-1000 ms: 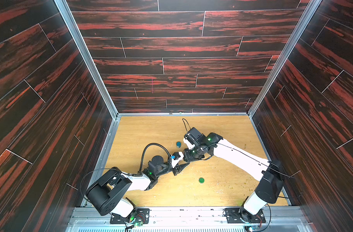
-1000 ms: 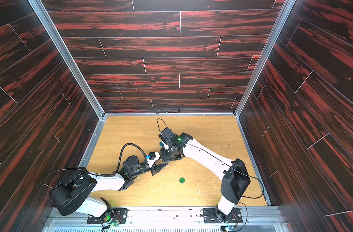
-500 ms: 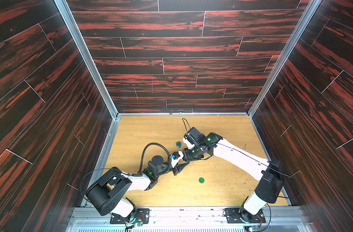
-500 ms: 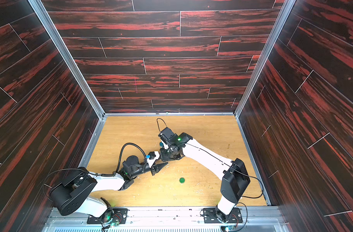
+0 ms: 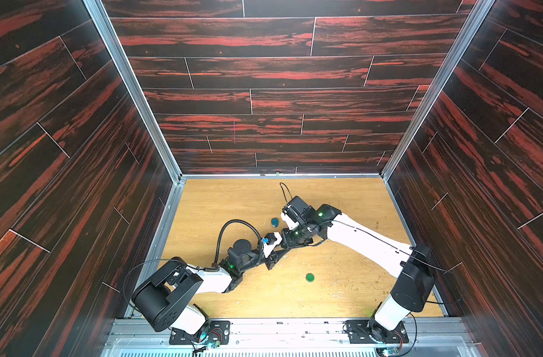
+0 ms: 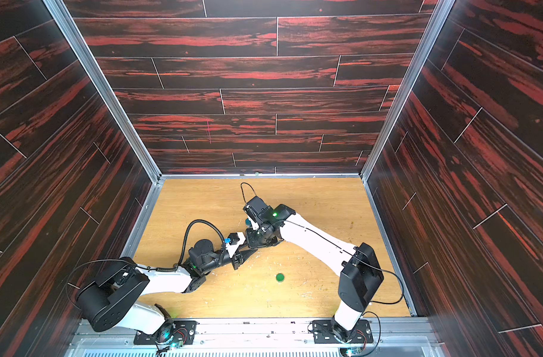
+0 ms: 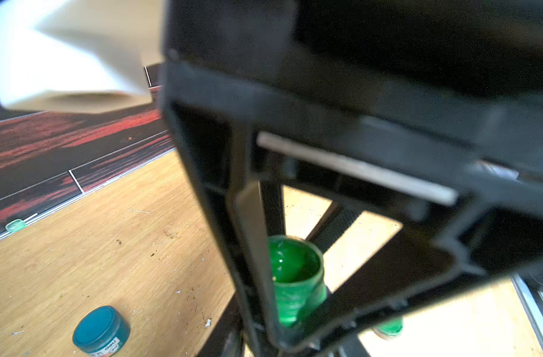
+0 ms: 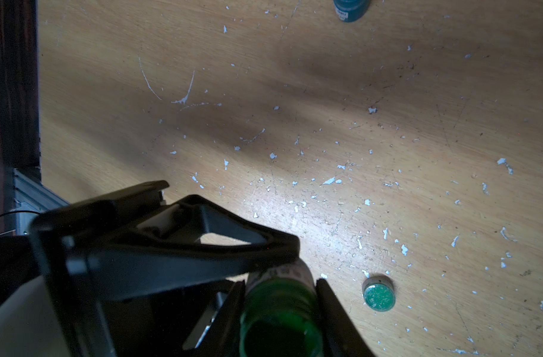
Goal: Close the paint jar lid
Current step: Pick up the paint jar from the center of the board, then pick up the lid from the center of the board.
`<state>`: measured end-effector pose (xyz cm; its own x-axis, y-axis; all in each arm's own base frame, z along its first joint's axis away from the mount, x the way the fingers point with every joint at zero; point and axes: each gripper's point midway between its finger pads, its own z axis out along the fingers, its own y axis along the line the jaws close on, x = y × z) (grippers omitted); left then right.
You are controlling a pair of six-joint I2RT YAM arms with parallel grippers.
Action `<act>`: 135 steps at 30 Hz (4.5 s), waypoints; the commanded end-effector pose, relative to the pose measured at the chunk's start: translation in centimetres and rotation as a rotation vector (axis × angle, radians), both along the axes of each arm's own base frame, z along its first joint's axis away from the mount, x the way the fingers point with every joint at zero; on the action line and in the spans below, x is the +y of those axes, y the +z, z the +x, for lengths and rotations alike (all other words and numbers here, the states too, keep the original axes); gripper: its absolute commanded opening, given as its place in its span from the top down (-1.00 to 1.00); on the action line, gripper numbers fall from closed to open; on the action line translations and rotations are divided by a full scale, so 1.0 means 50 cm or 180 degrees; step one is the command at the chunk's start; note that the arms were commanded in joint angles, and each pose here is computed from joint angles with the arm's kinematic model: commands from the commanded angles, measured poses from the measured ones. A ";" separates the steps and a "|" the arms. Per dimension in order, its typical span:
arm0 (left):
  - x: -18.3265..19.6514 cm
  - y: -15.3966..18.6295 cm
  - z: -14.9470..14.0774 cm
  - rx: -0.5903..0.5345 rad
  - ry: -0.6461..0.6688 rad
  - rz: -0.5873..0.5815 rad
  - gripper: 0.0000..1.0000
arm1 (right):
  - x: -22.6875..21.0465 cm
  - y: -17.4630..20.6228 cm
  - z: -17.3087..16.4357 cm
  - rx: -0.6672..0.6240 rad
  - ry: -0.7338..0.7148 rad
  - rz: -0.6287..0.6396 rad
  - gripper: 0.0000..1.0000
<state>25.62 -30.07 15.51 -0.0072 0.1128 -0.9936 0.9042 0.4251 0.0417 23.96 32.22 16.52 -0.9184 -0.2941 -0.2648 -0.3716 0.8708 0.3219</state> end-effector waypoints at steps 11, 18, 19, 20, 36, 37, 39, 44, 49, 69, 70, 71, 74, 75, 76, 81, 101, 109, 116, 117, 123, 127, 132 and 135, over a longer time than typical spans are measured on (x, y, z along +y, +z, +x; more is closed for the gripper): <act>-0.008 0.033 -0.003 -0.0150 -0.0064 -0.0107 0.48 | 0.011 0.002 0.008 -0.0025 -0.0024 0.0044 0.05; -0.001 0.038 -0.001 -0.0200 0.0002 -0.0145 0.50 | 0.005 0.044 0.021 -0.0241 -0.0062 0.0108 -0.30; 0.000 0.039 -0.001 -0.0211 0.0017 -0.0155 0.51 | 0.001 0.055 0.024 -0.0305 -0.0078 0.0111 -0.37; 0.002 0.039 -0.001 -0.0213 0.0034 -0.0163 0.51 | -0.007 0.066 0.029 -0.0385 -0.0113 0.0102 -0.46; 0.026 0.089 -0.008 -0.0288 0.0175 -0.0254 0.51 | -0.174 0.190 0.095 -0.1761 -0.0724 -0.0227 -0.89; 0.028 0.093 -0.009 -0.0294 0.0188 -0.0249 0.51 | -0.183 0.199 0.098 -0.1856 -0.0783 -0.0191 -0.89; 0.033 0.101 -0.011 -0.0315 0.0206 -0.0240 0.51 | -0.199 0.221 0.098 -0.2053 -0.0864 -0.0081 -0.91; 0.044 0.113 -0.018 -0.0345 0.0247 -0.0175 0.51 | -0.220 0.263 0.085 -0.2484 -0.0852 0.0223 -0.91; 0.051 0.121 -0.022 -0.0338 0.0275 -0.0200 0.51 | -0.329 0.216 0.098 -0.2483 -0.1463 -0.0565 -0.91; 0.078 0.062 -0.062 -0.0059 0.0245 -0.0093 0.51 | -0.194 -0.101 -0.069 -0.0247 -0.0247 0.0047 -0.77; 0.080 0.058 -0.065 -0.0046 0.0244 -0.0088 0.51 | -0.193 -0.116 -0.073 -0.0162 -0.0253 0.0020 -0.78; 0.082 0.056 -0.066 -0.0037 0.0249 -0.0086 0.51 | -0.193 -0.131 -0.078 -0.0095 -0.0241 -0.0011 -0.76; 0.086 0.050 -0.069 -0.0032 0.0262 -0.0071 0.51 | -0.217 -0.172 -0.076 -0.0019 -0.0303 -0.0338 -0.60; 0.087 0.049 -0.070 -0.0029 0.0265 -0.0071 0.51 | -0.223 -0.183 -0.076 0.0005 -0.0309 -0.0428 -0.58; 0.087 0.048 -0.070 -0.0034 0.0266 -0.0068 0.50 | -0.228 -0.195 -0.076 0.0029 -0.0308 -0.0526 -0.58; 0.084 0.043 -0.069 -0.0015 0.0245 -0.0055 0.50 | -0.222 -0.229 -0.096 0.0111 -0.0149 -0.0853 -0.50; 0.079 0.036 -0.068 0.0026 0.0223 -0.0059 0.49 | -0.207 -0.282 -0.145 0.0350 0.0032 -0.1219 -0.10; 0.078 0.033 -0.069 0.0051 0.0211 -0.0057 0.49 | -0.202 -0.293 -0.129 0.0304 -0.0002 -0.1291 -0.07; 0.079 0.031 -0.069 0.0063 0.0210 -0.0051 0.48 | -0.192 -0.301 -0.128 0.0345 0.0000 -0.1262 0.02; 0.078 0.031 -0.069 0.0061 0.0209 -0.0052 0.49 | -0.192 -0.302 -0.128 0.0350 -0.0003 -0.1265 0.04; 0.079 0.031 -0.070 0.0064 0.0205 -0.0053 0.48 | -0.192 -0.309 -0.133 0.0387 -0.0018 -0.1268 0.14; 0.079 0.030 -0.070 0.0066 0.0207 -0.0051 0.48 | -0.195 -0.311 -0.134 0.0395 -0.0025 -0.1281 0.20; 0.077 0.028 -0.070 0.0079 0.0195 -0.0038 0.48 | -0.188 -0.303 -0.133 0.0379 -0.0010 -0.1204 0.31; 0.075 0.029 -0.070 0.0087 0.0178 -0.0040 0.48 | -0.174 -0.280 -0.127 0.0320 0.0025 -0.1088 0.36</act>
